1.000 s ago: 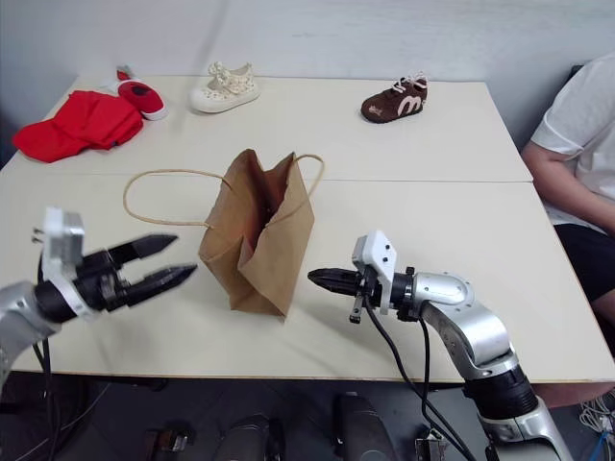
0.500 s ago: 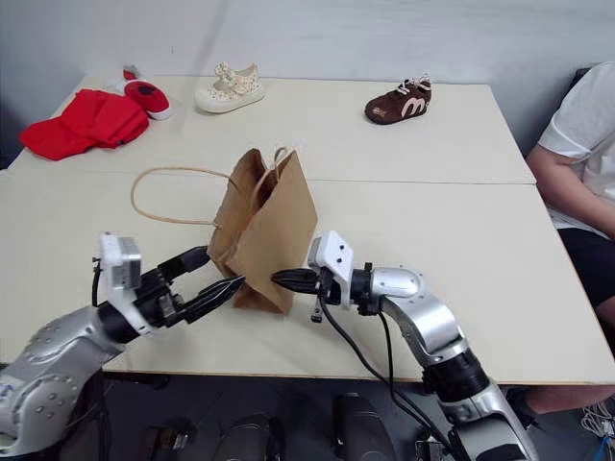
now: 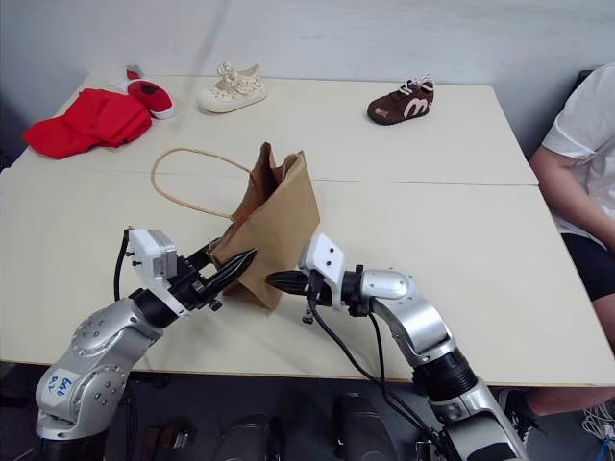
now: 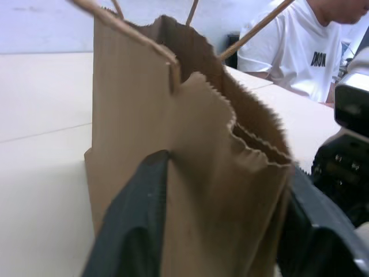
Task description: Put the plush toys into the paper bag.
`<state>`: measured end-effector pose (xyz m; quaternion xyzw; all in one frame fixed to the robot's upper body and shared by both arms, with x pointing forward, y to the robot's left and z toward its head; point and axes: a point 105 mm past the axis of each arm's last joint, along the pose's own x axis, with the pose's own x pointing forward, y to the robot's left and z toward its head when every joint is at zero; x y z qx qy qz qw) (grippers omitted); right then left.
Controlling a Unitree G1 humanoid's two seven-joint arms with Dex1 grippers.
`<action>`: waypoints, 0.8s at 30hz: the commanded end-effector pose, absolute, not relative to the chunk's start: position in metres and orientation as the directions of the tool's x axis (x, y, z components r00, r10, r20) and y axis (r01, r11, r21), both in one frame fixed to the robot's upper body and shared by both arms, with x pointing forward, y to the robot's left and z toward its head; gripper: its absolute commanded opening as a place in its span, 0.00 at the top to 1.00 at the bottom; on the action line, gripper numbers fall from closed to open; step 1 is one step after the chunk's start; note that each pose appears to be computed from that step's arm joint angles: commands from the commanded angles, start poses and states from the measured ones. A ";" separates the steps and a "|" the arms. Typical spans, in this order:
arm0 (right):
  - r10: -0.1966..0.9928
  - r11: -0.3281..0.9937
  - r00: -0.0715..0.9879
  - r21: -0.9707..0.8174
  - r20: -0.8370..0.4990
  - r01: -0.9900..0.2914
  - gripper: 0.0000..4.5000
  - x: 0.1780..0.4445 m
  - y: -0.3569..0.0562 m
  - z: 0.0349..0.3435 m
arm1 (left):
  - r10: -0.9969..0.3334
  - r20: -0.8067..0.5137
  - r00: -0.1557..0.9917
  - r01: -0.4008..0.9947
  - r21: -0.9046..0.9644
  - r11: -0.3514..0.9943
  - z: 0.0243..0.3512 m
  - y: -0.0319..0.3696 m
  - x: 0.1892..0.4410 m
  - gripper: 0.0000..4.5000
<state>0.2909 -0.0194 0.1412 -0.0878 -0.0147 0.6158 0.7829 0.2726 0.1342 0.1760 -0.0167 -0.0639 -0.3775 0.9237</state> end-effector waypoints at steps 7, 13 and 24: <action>0.951 0.288 0.302 -0.176 -0.061 -0.941 1.00 0.266 -0.094 0.168 | -0.900 0.092 0.426 0.903 0.022 0.430 0.194 0.143 0.277 0.99; 0.884 0.373 0.421 -0.239 -0.204 -0.897 1.00 0.242 -0.169 0.162 | -0.998 0.030 0.064 0.997 0.046 0.065 0.214 0.145 0.271 0.99; 0.793 0.496 0.563 -0.289 -0.235 -0.819 1.00 0.231 -0.214 0.156 | -0.969 -0.247 0.029 0.974 0.225 -0.028 0.184 0.164 0.303 0.99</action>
